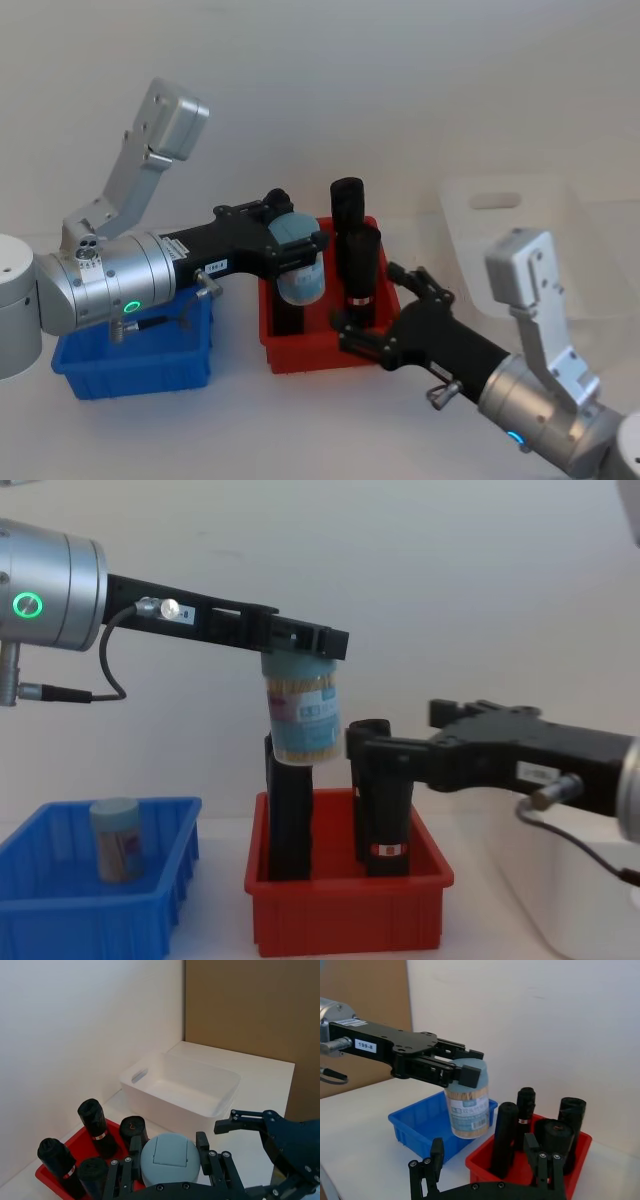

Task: Pick the cotton swabs from the blue box and place them into the white box.

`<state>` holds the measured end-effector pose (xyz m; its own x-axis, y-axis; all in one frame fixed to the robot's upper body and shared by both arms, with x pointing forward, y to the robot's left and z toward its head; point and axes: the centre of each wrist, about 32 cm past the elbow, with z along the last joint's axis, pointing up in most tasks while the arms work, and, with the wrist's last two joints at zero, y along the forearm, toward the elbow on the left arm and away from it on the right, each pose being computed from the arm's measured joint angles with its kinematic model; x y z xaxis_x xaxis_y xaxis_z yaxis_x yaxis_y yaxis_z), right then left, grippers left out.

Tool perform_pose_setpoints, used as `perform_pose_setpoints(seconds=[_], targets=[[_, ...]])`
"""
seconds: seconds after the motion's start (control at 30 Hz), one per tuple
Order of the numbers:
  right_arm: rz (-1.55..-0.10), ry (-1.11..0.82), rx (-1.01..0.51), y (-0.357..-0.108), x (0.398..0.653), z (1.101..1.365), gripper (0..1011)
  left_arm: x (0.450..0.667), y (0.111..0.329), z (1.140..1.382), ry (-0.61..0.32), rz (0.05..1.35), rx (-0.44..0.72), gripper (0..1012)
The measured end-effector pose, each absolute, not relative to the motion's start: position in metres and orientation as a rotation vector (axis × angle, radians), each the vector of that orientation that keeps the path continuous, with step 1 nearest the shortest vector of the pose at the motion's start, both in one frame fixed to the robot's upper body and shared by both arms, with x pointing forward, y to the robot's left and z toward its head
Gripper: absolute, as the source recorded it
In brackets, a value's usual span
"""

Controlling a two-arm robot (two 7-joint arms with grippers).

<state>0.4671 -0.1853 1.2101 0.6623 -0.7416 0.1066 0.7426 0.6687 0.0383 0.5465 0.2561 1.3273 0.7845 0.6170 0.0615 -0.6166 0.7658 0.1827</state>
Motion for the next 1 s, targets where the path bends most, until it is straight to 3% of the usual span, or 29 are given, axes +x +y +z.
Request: perform_pose_setpoints(seconds=[1.0], targets=[[-0.771,-0.125,-0.04,-0.147,0.493,1.224,1001,0.547,0.256,1.327,0.003,0.668,0.198,660]])
